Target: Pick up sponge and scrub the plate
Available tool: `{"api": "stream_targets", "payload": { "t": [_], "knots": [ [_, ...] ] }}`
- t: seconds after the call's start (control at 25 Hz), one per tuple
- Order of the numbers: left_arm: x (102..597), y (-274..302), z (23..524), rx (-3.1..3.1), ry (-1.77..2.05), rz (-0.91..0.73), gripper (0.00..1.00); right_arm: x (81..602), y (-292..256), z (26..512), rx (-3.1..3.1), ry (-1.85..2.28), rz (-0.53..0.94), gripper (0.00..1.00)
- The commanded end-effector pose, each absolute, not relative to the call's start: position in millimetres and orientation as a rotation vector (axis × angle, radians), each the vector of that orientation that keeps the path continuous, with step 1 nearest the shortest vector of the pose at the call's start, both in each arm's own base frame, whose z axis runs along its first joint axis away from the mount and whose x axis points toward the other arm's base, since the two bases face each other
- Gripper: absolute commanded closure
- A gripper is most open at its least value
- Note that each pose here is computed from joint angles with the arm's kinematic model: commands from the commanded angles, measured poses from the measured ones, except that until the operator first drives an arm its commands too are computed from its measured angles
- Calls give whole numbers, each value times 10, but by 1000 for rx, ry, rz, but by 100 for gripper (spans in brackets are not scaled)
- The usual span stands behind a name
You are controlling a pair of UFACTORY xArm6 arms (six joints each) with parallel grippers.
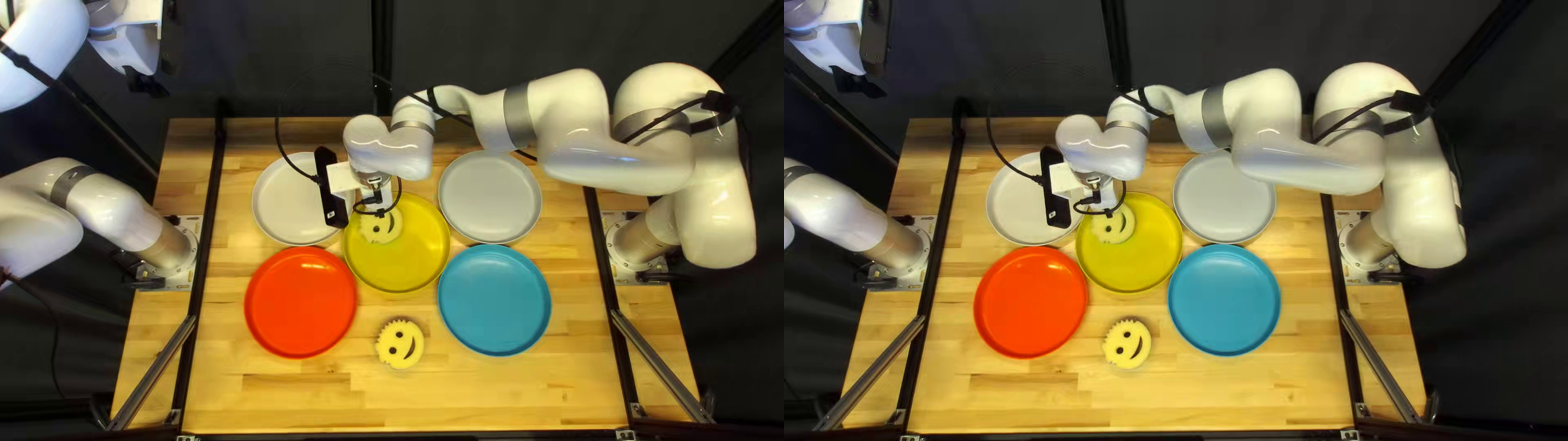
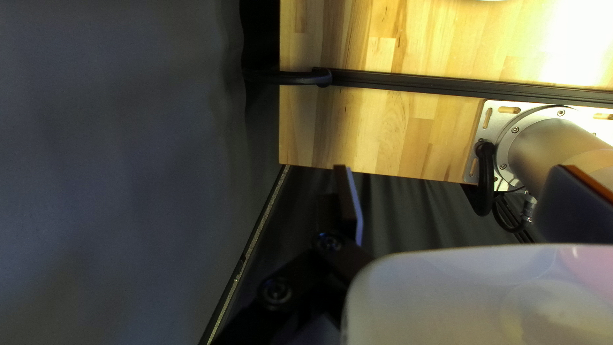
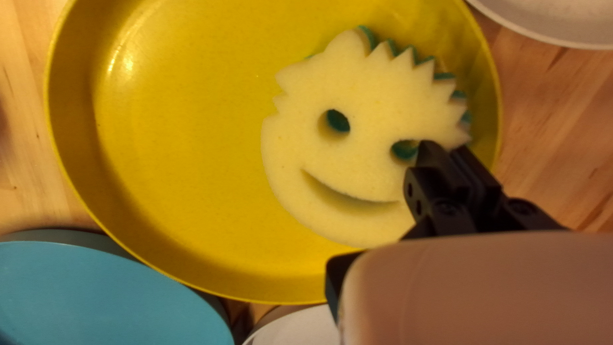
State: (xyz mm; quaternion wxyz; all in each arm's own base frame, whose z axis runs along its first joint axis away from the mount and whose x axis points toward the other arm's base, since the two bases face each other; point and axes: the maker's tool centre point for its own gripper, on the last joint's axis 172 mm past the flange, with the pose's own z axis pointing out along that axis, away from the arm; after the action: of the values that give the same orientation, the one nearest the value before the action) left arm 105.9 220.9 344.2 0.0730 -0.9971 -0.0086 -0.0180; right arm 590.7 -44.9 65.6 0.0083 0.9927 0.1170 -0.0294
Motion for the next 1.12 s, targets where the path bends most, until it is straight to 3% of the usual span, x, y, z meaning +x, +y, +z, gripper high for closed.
{"api": "stream_targets", "payload": {
  "t": [0.04, 0.64, 1.12],
  "knots": [
    [1059, 2209, 3442, -2995, -26, -54, 0, 5868, -270, 667, 3089, 389, -44, 100],
    [1059, 2209, 3442, -2995, -26, -54, 0, 5654, 169, 621, 3052, 450, 67, 100],
    [1059, 2209, 3442, -2995, -26, -54, 0, 5647, -615, 635, 3060, 410, 41, 100]
  ]
}}
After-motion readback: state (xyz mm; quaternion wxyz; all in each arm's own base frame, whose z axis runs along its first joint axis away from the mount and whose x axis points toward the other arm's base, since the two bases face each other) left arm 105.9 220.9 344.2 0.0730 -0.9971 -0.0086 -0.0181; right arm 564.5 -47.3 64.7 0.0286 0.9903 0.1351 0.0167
